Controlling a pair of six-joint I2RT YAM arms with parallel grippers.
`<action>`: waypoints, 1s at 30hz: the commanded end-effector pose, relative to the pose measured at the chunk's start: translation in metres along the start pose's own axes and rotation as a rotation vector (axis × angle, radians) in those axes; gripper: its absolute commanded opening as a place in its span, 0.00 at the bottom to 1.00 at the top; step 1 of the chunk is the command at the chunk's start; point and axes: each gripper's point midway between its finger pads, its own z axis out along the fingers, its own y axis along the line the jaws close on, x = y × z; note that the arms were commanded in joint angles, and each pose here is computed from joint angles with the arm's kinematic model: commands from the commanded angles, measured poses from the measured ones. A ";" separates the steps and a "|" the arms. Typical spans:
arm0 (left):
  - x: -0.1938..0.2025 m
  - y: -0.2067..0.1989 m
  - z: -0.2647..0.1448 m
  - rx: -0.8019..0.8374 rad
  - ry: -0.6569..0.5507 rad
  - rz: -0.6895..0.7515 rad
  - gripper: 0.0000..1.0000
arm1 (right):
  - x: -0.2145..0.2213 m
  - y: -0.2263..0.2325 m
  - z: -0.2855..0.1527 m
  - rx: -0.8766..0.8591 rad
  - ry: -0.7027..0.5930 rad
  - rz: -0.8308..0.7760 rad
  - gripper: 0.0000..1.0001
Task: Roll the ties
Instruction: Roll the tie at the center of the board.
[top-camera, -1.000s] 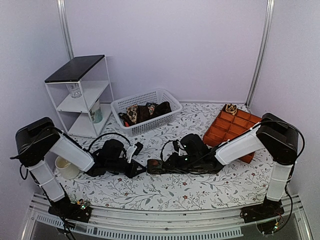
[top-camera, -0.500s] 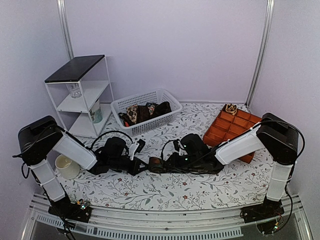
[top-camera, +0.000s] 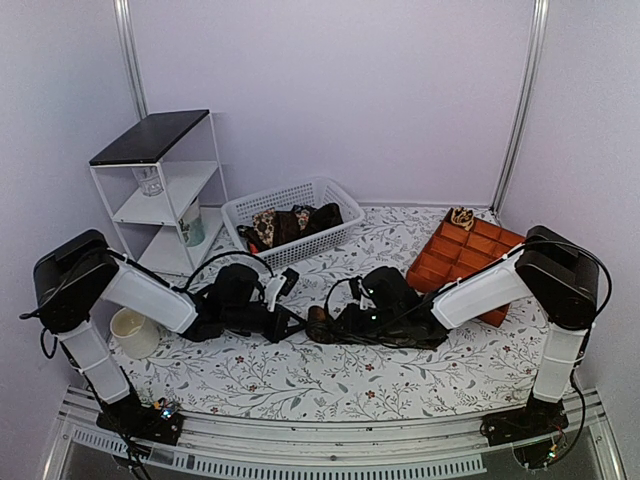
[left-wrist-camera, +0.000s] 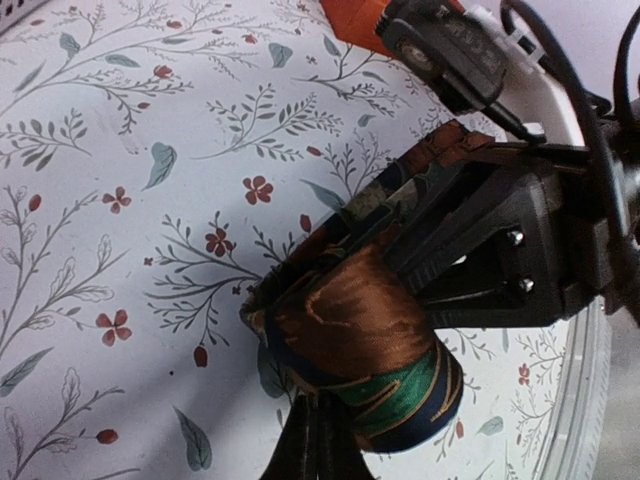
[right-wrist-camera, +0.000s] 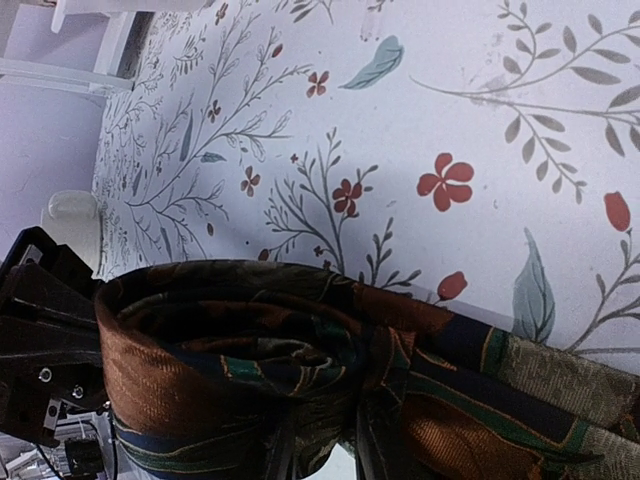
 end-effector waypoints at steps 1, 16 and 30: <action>-0.010 -0.021 0.005 0.059 -0.011 0.031 0.00 | -0.004 -0.016 -0.012 0.075 -0.028 -0.005 0.22; -0.011 -0.025 0.016 0.056 0.023 0.017 0.00 | -0.012 -0.025 -0.019 0.088 -0.066 -0.011 0.20; -0.018 -0.028 0.027 0.025 0.032 -0.006 0.03 | -0.015 -0.027 -0.027 0.094 -0.091 -0.023 0.19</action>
